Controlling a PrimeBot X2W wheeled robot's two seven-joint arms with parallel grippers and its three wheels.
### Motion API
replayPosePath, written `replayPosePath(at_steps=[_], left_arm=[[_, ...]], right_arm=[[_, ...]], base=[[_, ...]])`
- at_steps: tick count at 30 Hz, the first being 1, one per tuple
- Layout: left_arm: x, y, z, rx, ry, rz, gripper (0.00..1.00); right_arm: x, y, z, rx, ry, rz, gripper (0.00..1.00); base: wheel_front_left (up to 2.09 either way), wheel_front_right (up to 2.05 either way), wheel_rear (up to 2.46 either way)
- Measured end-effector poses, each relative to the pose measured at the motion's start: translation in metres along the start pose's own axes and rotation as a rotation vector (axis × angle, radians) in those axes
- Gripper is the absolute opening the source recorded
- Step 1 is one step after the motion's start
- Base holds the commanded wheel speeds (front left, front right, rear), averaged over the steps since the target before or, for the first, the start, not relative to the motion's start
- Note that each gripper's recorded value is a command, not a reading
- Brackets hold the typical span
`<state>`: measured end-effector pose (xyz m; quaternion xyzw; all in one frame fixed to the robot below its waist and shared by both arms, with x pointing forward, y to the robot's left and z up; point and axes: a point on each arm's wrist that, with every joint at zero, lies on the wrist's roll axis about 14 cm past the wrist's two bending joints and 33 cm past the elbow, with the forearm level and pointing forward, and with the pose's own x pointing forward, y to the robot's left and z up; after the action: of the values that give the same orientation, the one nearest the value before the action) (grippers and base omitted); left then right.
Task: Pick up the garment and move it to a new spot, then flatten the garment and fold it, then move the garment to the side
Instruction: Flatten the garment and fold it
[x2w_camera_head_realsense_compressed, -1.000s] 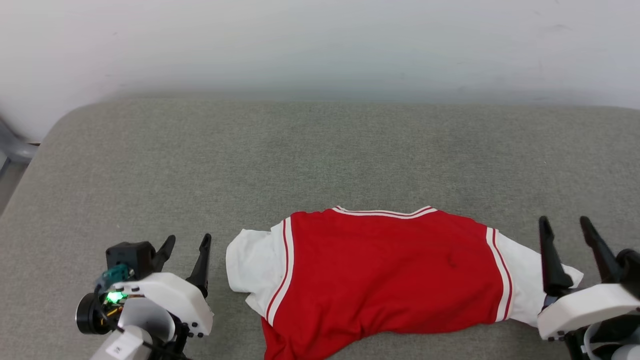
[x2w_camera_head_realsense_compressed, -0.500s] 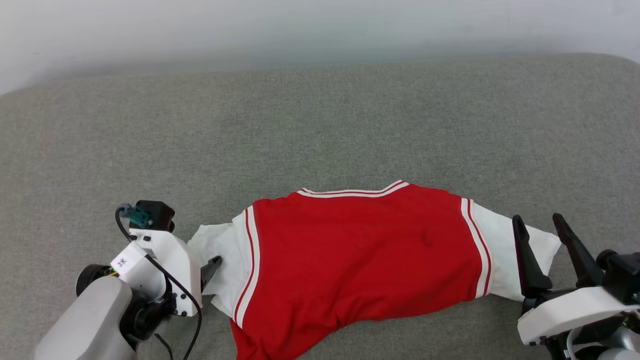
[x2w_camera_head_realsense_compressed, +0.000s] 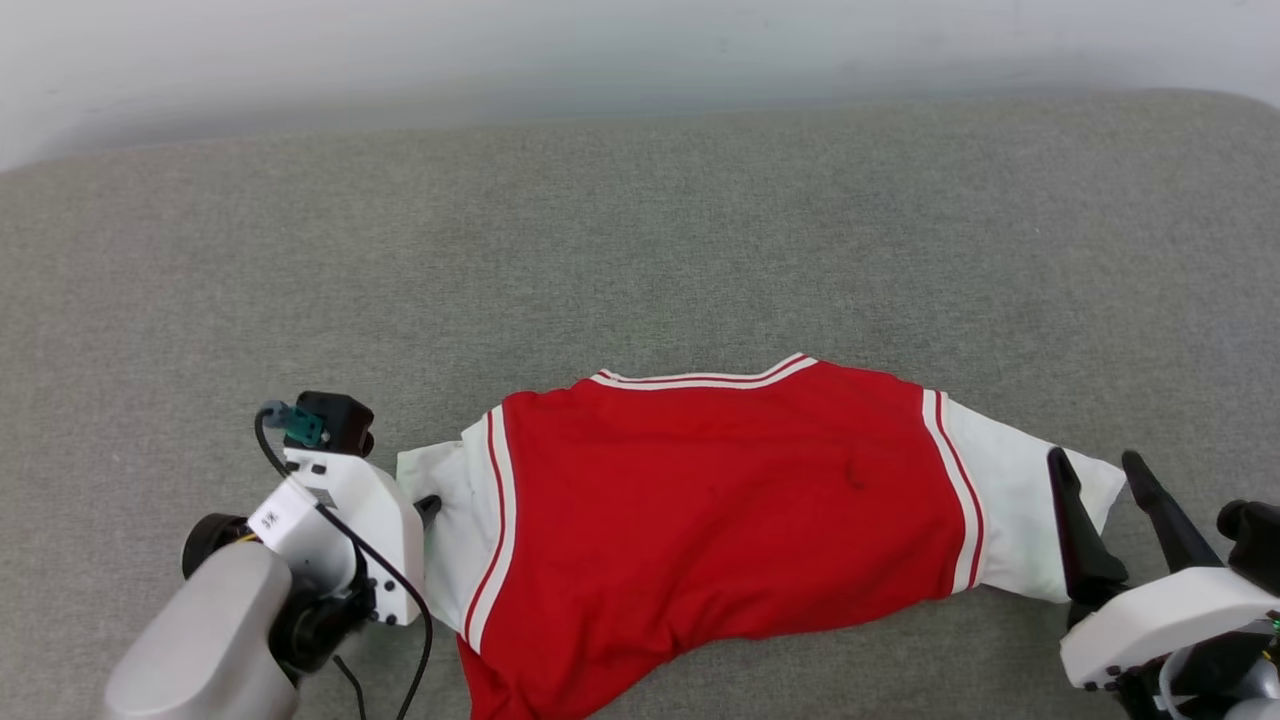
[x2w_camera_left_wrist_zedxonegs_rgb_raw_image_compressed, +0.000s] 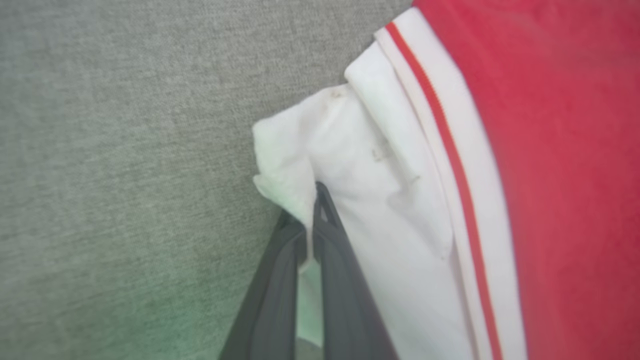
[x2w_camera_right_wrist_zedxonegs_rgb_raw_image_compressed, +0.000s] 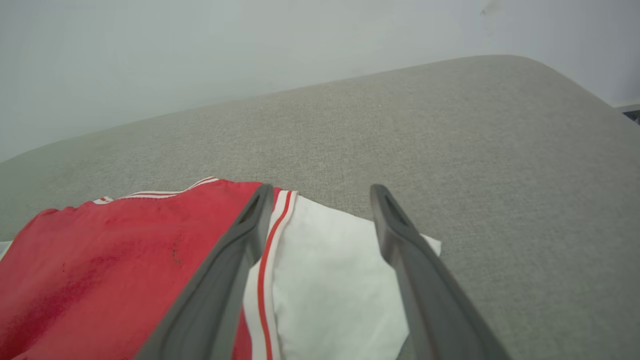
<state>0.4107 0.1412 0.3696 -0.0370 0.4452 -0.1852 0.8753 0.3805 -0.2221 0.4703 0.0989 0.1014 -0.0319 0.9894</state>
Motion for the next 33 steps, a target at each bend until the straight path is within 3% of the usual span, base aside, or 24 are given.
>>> replayPosePath(at_steps=[8,16,26,27,33], left_arm=[[-0.023,0.011,0.036,-0.019,-0.254,0.072,0.00],[-0.046,0.006,0.061,0.007,-0.379,0.077,0.00],[-0.048,0.002,0.061,0.008,-0.381,0.062,0.00],[-0.048,0.004,0.060,0.006,-0.379,0.067,0.00],[-0.057,0.010,0.063,0.010,-0.415,0.100,0.00]], right_arm=[[-0.007,-0.051,-0.056,0.070,0.347,-0.146,1.00],[0.008,-0.056,-0.075,0.015,0.626,-0.133,1.00],[0.023,-0.046,-0.101,-0.024,0.818,-0.091,1.00],[0.024,-0.045,-0.102,-0.026,0.825,-0.086,0.00],[0.035,-0.036,-0.086,-0.055,0.744,-0.058,0.00]], base=[[0.00,0.00,0.00],[0.00,0.00,0.00],[0.00,0.00,0.00],[0.00,0.00,0.00],[0.00,0.00,0.00]])
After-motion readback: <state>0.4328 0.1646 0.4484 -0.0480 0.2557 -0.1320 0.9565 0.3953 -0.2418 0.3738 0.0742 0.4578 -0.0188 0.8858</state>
